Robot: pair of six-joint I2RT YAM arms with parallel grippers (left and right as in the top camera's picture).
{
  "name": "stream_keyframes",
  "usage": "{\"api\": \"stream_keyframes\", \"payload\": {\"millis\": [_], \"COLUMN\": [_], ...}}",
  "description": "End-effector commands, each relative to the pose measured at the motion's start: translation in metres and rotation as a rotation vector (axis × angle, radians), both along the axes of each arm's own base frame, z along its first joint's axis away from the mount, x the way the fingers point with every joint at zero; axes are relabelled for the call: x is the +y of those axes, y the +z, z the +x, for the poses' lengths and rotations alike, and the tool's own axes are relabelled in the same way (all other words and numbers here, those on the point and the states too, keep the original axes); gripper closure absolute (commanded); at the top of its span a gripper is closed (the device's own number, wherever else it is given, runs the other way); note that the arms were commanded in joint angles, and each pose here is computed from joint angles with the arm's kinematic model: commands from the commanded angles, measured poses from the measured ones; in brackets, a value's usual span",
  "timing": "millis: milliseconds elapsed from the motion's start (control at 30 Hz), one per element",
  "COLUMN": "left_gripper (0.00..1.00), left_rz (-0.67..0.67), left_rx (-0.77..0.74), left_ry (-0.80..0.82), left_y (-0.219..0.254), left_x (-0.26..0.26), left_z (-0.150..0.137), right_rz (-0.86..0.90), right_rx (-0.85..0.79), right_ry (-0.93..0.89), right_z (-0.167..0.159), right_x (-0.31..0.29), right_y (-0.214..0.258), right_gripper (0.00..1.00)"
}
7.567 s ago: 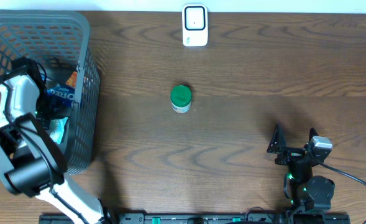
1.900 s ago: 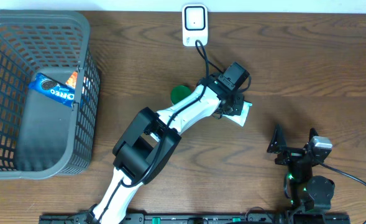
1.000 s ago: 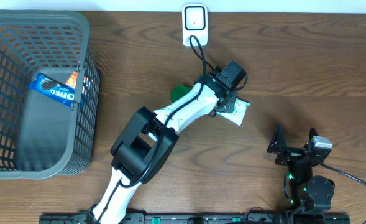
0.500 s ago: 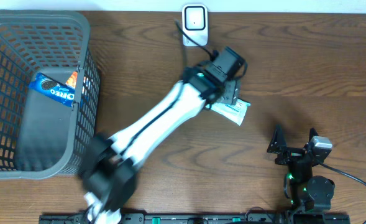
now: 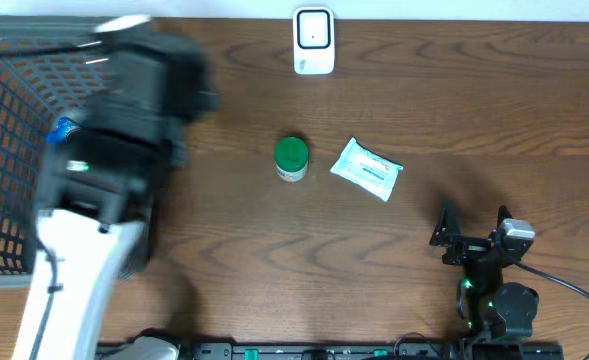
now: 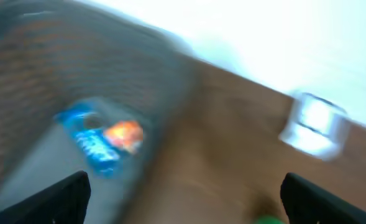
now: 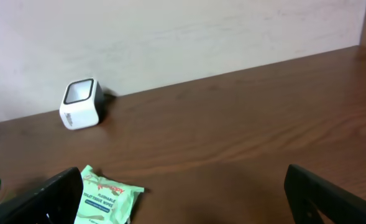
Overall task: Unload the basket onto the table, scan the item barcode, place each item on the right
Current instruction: 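Reach the left gripper into the basket toward the blue Oreo pack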
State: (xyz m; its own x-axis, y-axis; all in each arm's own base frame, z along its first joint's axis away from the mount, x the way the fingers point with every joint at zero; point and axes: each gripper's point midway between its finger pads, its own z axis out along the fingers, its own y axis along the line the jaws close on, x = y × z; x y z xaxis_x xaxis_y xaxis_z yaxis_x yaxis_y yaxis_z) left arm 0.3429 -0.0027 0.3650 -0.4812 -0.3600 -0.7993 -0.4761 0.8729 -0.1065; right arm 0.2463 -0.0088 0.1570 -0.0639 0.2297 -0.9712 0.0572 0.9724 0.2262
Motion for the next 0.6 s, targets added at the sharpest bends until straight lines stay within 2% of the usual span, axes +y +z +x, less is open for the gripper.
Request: {"api": "stream_keyframes", "payload": {"millis": [0, 100, 267, 567], "left_gripper": [0.02, 0.02, 0.02, 0.02], "left_rz": [-0.057, -0.149, -0.248, -0.257], "left_rx": [-0.008, 0.029, 0.135, 0.358], "left_ry": [0.341, 0.479, 0.577, 0.643], "left_y": [-0.006, -0.027, -0.073, -0.169], "left_x": [0.084, 0.121, 0.149, 0.165], "left_z": [-0.023, -0.033, -0.029, 0.014], "right_rz": [0.008, 0.008, 0.008, 0.008], "right_rx": [0.0, 0.0, 0.0, 0.0], "right_ry": [0.004, 0.004, 0.004, 0.004], "right_z": [0.0, 0.0, 0.0, 0.0], "right_x": [0.001, 0.001, 0.001, 0.001], "right_y": [0.0, 0.0, 0.0, 0.0], "right_gripper": [0.01, 0.01, 0.01, 0.01]}}
